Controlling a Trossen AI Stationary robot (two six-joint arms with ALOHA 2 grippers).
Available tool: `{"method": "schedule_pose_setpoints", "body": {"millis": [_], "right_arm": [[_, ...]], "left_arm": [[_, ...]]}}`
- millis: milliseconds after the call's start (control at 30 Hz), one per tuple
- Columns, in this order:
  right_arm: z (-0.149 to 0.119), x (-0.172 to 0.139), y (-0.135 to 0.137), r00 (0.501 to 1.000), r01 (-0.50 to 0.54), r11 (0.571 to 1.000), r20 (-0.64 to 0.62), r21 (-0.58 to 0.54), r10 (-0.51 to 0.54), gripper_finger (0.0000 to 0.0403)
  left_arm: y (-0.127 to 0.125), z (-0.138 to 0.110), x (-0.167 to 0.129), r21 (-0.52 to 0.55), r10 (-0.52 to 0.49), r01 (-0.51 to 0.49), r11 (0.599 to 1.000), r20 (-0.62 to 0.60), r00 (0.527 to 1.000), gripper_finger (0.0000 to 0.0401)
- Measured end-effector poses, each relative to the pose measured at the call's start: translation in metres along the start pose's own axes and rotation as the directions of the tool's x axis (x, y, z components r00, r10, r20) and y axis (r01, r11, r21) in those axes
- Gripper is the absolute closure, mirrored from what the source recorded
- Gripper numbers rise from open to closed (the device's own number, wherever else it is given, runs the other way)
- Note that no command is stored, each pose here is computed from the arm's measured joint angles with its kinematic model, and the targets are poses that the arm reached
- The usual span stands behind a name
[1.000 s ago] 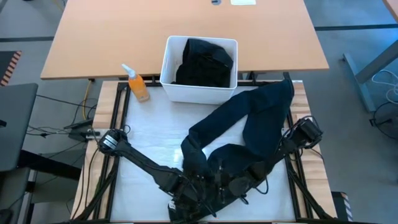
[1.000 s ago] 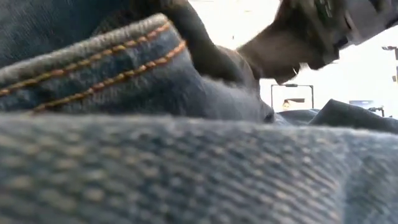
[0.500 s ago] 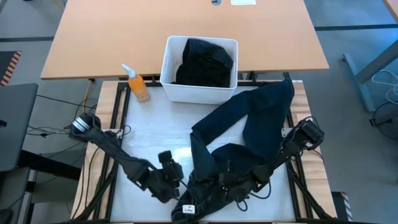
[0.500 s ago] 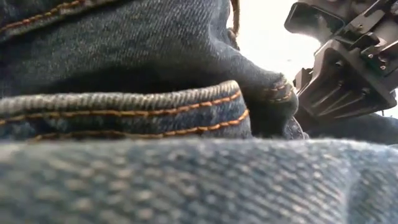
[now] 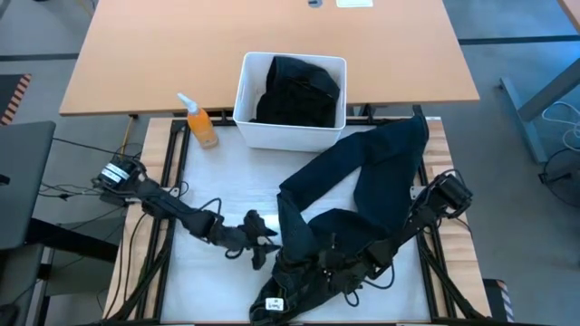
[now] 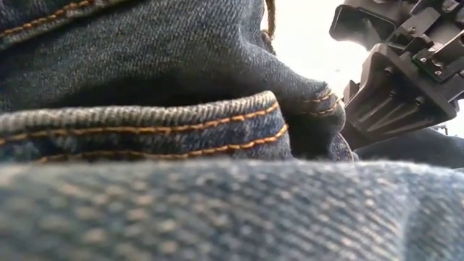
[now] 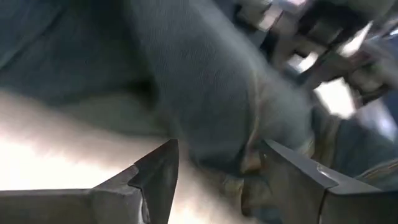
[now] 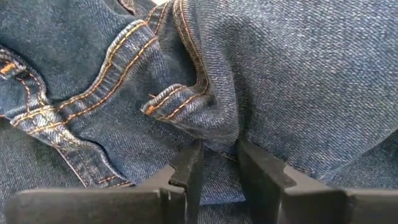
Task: Fold laundry
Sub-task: Fold the blue long pants
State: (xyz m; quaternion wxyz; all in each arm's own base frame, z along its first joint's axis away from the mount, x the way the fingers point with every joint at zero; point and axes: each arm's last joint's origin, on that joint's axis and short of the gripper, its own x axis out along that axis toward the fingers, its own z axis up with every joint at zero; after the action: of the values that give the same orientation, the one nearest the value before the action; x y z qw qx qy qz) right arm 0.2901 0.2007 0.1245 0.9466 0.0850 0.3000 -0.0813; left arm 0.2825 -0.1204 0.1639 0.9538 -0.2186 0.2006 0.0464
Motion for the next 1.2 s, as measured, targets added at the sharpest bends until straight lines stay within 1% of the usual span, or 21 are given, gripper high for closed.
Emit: {"method": "schedule_pose_setpoints", "body": {"millis": [67, 167, 300, 433, 467, 533, 633, 667, 733, 800, 867, 967, 1000, 1033, 1100, 1200], "right_arm": [[0.001, 0.001, -0.001, 1.000, 0.004, 1.000, 0.001, 0.007, -0.004, 0.0276], [0.002, 0.002, -0.003, 1.000, 0.005, 1.000, 0.000, 0.015, -0.005, 0.0276], [0.002, 0.003, -0.003, 1.000, 0.006, 1.000, -0.001, 0.014, -0.006, 0.0276], [0.002, 0.003, -0.003, 1.000, 0.007, 1.000, -0.001, 0.014, -0.007, 0.0276], [0.002, 0.003, -0.003, 1.000, 0.007, 1.000, -0.001, 0.014, -0.007, 0.0276], [0.002, 0.003, -0.004, 1.000, 0.008, 1.000, -0.002, 0.014, -0.008, 0.0276], [0.002, 0.004, -0.005, 1.000, 0.011, 1.000, -0.008, 0.013, -0.011, 0.0276], [0.002, 0.004, -0.005, 1.000, 0.013, 1.000, -0.010, 0.012, -0.013, 0.0276], [0.002, 0.004, -0.005, 1.000, 0.012, 1.000, -0.011, 0.011, -0.012, 0.0276], [0.002, 0.004, -0.005, 1.000, 0.012, 1.000, -0.012, 0.011, -0.012, 0.0276], [0.003, 0.003, -0.005, 1.000, 0.010, 1.000, -0.010, 0.012, -0.010, 0.0276], [0.006, 0.001, -0.005, 1.000, 0.006, 1.000, -0.004, 0.001, -0.006, 0.0276], [0.007, 0.000, -0.005, 1.000, 0.003, 1.000, 0.000, -0.008, -0.003, 0.0276], [0.009, -0.002, -0.005, 1.000, -0.001, 1.000, 0.006, -0.017, 0.001, 0.0276], [0.015, -0.006, -0.005, 1.000, -0.007, 0.999, 0.023, -0.040, 0.008, 0.0276], [0.026, -0.012, -0.007, 0.998, -0.012, 0.996, 0.055, -0.087, 0.016, 0.0276]], "left_arm": [[0.002, 0.006, 0.002, 0.000, -0.042, 0.042, 0.999, 0.003, 0.999, 0.0174], [0.011, 0.008, 0.006, 0.007, -0.022, 0.022, 1.000, -0.019, 1.000, 0.0159], [0.015, 0.016, 0.009, 0.001, -0.061, 0.061, 0.998, -0.001, 0.998, 0.0142], [0.021, 0.019, 0.012, -0.009, -0.052, 0.052, 0.999, 0.003, 0.999, 0.0136], [0.022, 0.018, 0.016, -0.019, -0.063, 0.063, 0.998, 0.002, 0.998, 0.0136], [0.021, 0.015, 0.024, -0.028, -0.117, 0.117, 0.993, -0.007, 0.993, 0.0136], [0.011, 0.014, 0.042, -0.024, -0.237, 0.237, 0.971, -0.003, 0.971, 0.0137], [0.008, 0.014, 0.046, -0.018, -0.252, 0.251, 0.968, -0.010, 0.968, 0.0141], [0.004, 0.017, 0.053, -0.007, -0.251, 0.251, 0.968, -0.027, 0.968, 0.0162], [0.001, 0.022, 0.053, 0.012, -0.242, 0.243, 0.970, -0.053, 0.969, 0.0203], [-0.004, 0.032, 0.048, 0.032, -0.264, 0.269, 0.963, -0.096, 0.960, 0.0264], [-0.011, 0.053, 0.031, 0.067, -0.295, 0.306, 0.950, -0.140, 0.945, 0.0367], [-0.014, 0.061, 0.024, 0.078, -0.294, 0.308, 0.948, -0.146, 0.945, 0.0382], [-0.016, 0.067, 0.017, 0.092, -0.291, 0.307, 0.947, -0.154, 0.944, 0.0387], [-0.022, 0.084, 0.001, 0.109, -0.291, 0.310, 0.944, -0.161, 0.943, 0.0392], [-0.029, 0.110, -0.026, 0.125, -0.308, 0.323, 0.938, -0.126, 0.943, 0.0399]]}}
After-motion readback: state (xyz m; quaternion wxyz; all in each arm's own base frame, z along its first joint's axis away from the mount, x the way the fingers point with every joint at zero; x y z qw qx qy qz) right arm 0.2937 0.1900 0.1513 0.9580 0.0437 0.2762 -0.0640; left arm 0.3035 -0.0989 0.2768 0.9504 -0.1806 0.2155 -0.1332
